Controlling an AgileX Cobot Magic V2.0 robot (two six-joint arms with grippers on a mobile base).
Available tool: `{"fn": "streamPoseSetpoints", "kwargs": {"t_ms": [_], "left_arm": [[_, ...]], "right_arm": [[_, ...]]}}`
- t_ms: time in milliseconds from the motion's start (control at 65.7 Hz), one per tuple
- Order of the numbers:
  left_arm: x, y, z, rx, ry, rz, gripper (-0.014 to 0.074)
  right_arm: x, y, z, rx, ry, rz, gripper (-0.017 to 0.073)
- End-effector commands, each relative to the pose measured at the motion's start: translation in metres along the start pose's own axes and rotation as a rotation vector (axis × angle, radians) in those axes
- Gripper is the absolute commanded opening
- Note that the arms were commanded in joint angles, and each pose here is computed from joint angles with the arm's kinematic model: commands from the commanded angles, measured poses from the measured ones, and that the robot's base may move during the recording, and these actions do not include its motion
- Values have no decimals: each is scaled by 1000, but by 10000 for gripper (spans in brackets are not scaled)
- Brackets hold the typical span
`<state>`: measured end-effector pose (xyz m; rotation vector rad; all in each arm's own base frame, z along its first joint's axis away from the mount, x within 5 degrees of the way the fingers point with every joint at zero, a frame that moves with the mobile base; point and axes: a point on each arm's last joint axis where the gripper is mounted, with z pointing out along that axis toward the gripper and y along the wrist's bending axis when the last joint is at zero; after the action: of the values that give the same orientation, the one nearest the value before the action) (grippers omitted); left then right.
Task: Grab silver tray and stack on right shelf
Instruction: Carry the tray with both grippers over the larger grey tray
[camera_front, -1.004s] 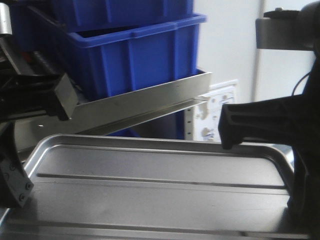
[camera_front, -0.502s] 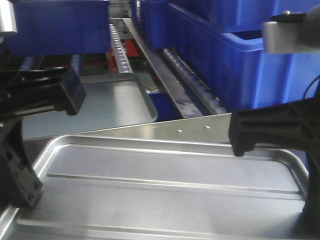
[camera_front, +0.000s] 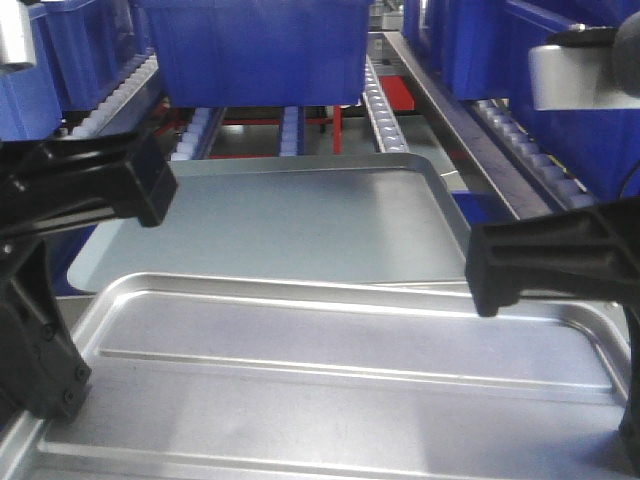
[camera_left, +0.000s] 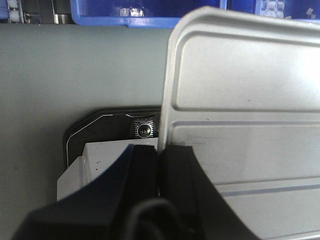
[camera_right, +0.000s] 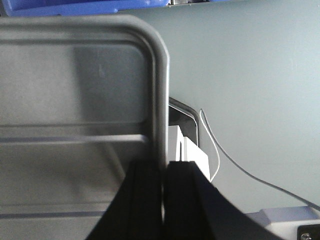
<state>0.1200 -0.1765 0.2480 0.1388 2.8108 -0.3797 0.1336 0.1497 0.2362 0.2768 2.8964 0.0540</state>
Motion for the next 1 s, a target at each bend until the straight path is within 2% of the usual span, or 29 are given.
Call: {"fn": "streamPoseSetpoints", "kwargs": {"t_ms": [0, 989], "left_arm": [[-4, 9, -10, -85, -27, 41, -92], [-4, 9, -10, -85, -27, 41, -92]], "right_arm": [[0, -25, -9, 230, 12, -17, 60], [0, -25, -9, 230, 12, -17, 60]]}}
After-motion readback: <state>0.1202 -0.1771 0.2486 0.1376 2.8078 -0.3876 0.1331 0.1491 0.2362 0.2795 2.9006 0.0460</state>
